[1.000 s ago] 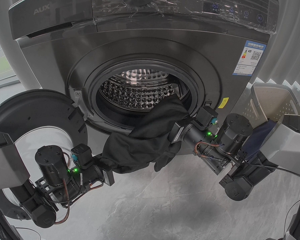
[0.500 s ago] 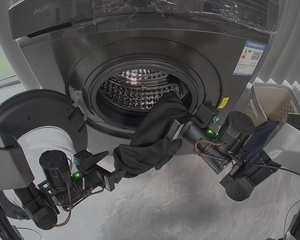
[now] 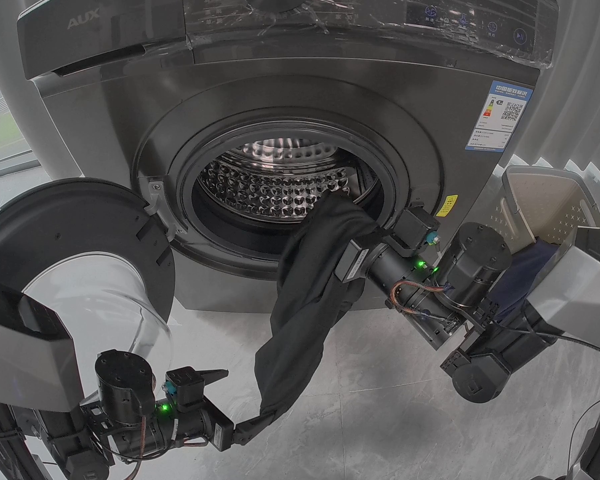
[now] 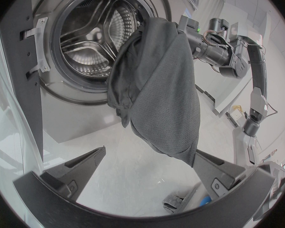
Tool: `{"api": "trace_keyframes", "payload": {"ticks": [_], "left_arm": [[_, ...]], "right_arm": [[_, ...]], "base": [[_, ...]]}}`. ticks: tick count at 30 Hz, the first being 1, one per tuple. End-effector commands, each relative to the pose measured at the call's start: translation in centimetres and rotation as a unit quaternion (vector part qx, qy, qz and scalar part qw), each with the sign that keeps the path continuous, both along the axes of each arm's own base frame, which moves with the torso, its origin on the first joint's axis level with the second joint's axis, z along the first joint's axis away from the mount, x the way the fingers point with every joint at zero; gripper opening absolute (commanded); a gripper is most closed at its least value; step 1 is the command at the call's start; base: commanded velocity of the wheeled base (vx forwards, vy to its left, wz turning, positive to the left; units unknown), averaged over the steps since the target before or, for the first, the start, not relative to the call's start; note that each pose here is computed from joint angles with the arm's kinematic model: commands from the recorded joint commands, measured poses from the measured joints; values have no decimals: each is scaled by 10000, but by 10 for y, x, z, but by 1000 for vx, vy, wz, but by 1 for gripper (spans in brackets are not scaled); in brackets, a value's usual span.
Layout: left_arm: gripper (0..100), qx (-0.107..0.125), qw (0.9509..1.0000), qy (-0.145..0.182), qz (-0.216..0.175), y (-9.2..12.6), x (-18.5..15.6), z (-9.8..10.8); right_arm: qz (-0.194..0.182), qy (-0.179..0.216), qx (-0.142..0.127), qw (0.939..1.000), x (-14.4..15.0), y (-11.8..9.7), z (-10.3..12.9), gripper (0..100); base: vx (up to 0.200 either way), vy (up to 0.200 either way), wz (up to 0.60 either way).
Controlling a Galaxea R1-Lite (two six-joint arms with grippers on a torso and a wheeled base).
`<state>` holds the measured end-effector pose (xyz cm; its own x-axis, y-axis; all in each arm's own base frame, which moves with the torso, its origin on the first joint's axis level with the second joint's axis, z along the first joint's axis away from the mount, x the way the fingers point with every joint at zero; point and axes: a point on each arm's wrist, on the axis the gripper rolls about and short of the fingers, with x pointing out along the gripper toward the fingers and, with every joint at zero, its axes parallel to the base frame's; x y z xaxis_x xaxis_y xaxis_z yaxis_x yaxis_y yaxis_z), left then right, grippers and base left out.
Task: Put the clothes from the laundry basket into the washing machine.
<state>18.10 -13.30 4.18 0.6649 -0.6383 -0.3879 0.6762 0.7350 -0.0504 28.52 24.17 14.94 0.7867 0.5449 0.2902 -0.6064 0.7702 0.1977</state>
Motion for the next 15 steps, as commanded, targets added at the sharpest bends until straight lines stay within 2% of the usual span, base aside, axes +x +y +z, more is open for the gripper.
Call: {"api": "trace_keyframes", "payload": {"ticks": [1,5,7,9,13,15], "left_arm": [[100,53,9999,61,-127,-2,-4,-3],[100,-58,9997,-96,-219,-9,-3,3],[100,-239,9987,-344,-296,-15,-2,13],[100,-328,9979,-416,-372,-14,-8,20],[100,-255,9980,-264,-514,-14,-19,17],[100,-133,9984,-94,-541,-11,-24,11]], "right_arm": [[3,26,-15,10000,1,0,-2,0],[26,38,-25,10000,-1,2,-3,0],[-6,23,-19,10000,1,1,-2,0],[-85,-35,18,10000,5,-4,3,0],[-313,-109,46,9994,20,-19,5,0],[-384,-136,60,9992,21,-23,7,0]], "base": [[0,0,0],[0,0,0],[0,0,0],[0,0,0],[0,0,0],[0,0,0]]}}
